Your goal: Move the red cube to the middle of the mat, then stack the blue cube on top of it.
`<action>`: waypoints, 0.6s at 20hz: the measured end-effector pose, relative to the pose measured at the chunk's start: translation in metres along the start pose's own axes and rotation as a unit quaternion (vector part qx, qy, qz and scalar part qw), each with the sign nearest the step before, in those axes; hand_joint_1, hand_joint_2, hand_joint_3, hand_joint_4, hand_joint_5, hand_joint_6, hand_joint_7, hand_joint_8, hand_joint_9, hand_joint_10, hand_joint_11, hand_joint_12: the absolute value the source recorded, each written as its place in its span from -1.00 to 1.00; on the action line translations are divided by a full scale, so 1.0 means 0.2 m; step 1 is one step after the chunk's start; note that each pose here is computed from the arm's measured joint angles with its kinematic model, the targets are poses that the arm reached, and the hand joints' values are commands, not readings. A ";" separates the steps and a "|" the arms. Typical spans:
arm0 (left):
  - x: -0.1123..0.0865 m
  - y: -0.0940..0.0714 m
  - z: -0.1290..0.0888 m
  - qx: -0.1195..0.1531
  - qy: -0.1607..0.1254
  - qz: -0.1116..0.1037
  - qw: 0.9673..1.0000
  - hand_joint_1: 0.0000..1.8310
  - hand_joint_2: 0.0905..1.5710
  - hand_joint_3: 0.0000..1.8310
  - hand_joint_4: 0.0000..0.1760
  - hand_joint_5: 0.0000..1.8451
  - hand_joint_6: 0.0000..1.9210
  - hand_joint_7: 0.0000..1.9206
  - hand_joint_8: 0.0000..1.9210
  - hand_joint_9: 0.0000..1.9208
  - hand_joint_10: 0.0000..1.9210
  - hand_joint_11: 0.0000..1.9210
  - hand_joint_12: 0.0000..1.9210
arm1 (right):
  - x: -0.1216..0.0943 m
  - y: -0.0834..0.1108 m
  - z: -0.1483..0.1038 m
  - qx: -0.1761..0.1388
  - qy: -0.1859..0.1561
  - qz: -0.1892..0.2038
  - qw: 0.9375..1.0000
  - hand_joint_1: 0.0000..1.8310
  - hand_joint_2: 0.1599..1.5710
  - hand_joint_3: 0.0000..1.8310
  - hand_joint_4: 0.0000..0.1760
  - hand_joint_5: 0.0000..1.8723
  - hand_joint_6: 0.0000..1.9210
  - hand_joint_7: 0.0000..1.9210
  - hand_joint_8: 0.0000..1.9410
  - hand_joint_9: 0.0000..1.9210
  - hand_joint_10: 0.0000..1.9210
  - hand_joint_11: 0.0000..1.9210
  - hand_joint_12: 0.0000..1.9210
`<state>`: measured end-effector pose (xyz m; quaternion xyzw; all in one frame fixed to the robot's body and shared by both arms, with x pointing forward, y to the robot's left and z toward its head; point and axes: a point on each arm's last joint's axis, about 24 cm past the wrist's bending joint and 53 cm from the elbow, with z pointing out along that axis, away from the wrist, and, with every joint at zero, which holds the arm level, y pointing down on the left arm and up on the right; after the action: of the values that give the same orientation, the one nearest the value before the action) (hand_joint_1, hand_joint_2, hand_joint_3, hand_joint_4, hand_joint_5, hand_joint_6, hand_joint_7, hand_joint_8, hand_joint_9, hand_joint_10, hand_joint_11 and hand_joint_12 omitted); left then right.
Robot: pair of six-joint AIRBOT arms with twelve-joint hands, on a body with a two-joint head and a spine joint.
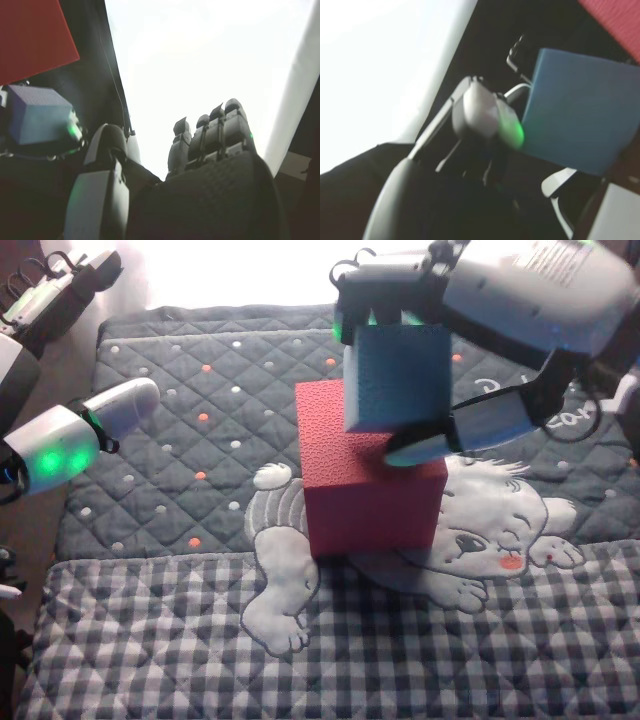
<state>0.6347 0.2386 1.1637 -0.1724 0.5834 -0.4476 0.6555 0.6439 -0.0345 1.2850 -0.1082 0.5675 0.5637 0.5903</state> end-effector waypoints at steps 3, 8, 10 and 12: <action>-0.01 0.02 -0.01 -0.007 -0.002 -0.005 1.000 -0.43 0.55 -1.00 -0.18 -0.88 -1.00 -0.98 -1.00 -1.00 -1.00 -0.96 -0.98 | 0.05 -0.07 0.01 0.019 0.012 0.023 0.999 -0.69 0.55 -1.00 -1.00 -0.90 -0.76 -1.00 -0.99 -1.00 -0.78 -1.00 -0.08; -0.02 0.02 -0.01 -0.005 -0.006 -0.007 1.000 -0.38 0.57 -1.00 -0.10 -0.86 -0.99 -0.99 -1.00 -1.00 -1.00 -0.97 -0.96 | 0.11 -0.14 -0.01 0.038 0.029 0.039 0.998 -0.70 0.56 -1.00 -0.25 -0.82 -0.96 -1.00 -1.00 -1.00 -1.00 -1.00 -0.54; -0.01 0.02 -0.02 -0.005 -0.004 -0.007 1.000 -0.36 0.58 -1.00 0.17 -0.85 -1.00 -1.00 -1.00 -1.00 -1.00 -0.99 -0.88 | 0.11 -0.12 -0.01 0.036 0.028 0.043 0.998 -0.71 0.47 -1.00 -0.29 -0.94 -0.98 -1.00 -1.00 -1.00 -1.00 -1.00 -0.40; -0.01 0.03 -0.02 -0.007 -0.005 -0.006 1.000 -0.39 0.58 -1.00 0.29 -0.85 -1.00 -1.00 -1.00 -1.00 -1.00 -1.00 -0.74 | 0.10 -0.10 -0.03 0.031 0.029 0.036 0.998 -0.58 0.38 -1.00 0.10 -1.00 -1.00 -1.00 -1.00 -0.98 -0.97 -1.00 -0.10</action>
<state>0.6328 0.2453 1.1601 -0.1832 0.5822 -0.4465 0.6543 0.6514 -0.0349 1.2574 -0.0861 0.6051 0.5632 0.5561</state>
